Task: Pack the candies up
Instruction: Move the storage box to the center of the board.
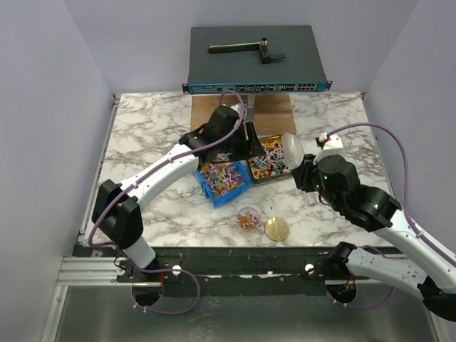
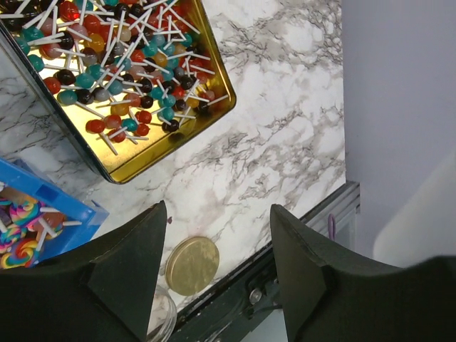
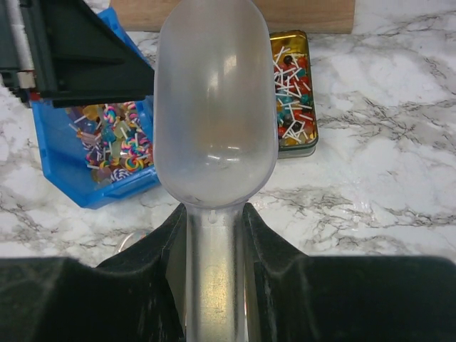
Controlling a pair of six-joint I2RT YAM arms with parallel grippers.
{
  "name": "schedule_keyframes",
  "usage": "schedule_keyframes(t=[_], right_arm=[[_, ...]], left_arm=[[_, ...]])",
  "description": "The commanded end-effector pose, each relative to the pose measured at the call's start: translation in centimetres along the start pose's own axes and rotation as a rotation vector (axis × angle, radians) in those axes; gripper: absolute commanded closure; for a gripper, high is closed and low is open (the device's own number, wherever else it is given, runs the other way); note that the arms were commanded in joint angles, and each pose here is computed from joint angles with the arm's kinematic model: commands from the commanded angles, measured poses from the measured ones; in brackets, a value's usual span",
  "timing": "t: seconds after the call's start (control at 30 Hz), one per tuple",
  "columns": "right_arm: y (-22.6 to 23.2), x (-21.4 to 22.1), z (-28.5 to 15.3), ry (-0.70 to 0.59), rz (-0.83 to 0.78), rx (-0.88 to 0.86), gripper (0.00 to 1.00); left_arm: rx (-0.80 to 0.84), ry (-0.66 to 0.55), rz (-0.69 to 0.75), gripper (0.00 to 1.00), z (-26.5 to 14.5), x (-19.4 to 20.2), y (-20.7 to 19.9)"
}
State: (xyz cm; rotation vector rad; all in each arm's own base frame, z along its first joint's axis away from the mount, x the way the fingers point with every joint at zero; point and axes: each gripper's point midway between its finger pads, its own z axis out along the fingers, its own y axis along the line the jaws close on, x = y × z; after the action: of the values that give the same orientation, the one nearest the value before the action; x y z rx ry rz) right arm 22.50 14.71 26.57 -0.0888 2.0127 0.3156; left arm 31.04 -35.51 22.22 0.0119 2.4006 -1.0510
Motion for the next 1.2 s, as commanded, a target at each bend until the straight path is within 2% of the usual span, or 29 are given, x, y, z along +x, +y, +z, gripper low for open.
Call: schedule_keyframes(t=[0.0, 0.3, 0.53, 1.0, 1.17], right_arm=[[-0.3, 0.6, -0.4, 0.011, 0.012, -0.010, 0.99], [-0.4, 1.2, -0.6, 0.018, 0.011, -0.018, 0.99], [-0.4, 1.7, -0.5, 0.032, 0.009, -0.023, 0.99], [0.0, 2.3, -0.1, 0.050, 0.010, -0.033, 0.99], [0.0, 2.5, 0.2, 0.058, 0.008, -0.030, 0.99]], left_arm=[[-0.036, -0.049, -0.049, 0.39, 2.0, -1.4, -0.4], [-0.155, -0.073, -0.064, 0.42, 5.2, -1.0, 2.1], [-0.232, -0.049, -0.066, 0.43, 6.7, 0.5, 4.7], [-0.360, -0.008, -0.033, 0.46, 6.0, 2.5, 9.3], [-0.390, 0.006, -0.040, 0.50, 4.9, 3.0, 10.9]])
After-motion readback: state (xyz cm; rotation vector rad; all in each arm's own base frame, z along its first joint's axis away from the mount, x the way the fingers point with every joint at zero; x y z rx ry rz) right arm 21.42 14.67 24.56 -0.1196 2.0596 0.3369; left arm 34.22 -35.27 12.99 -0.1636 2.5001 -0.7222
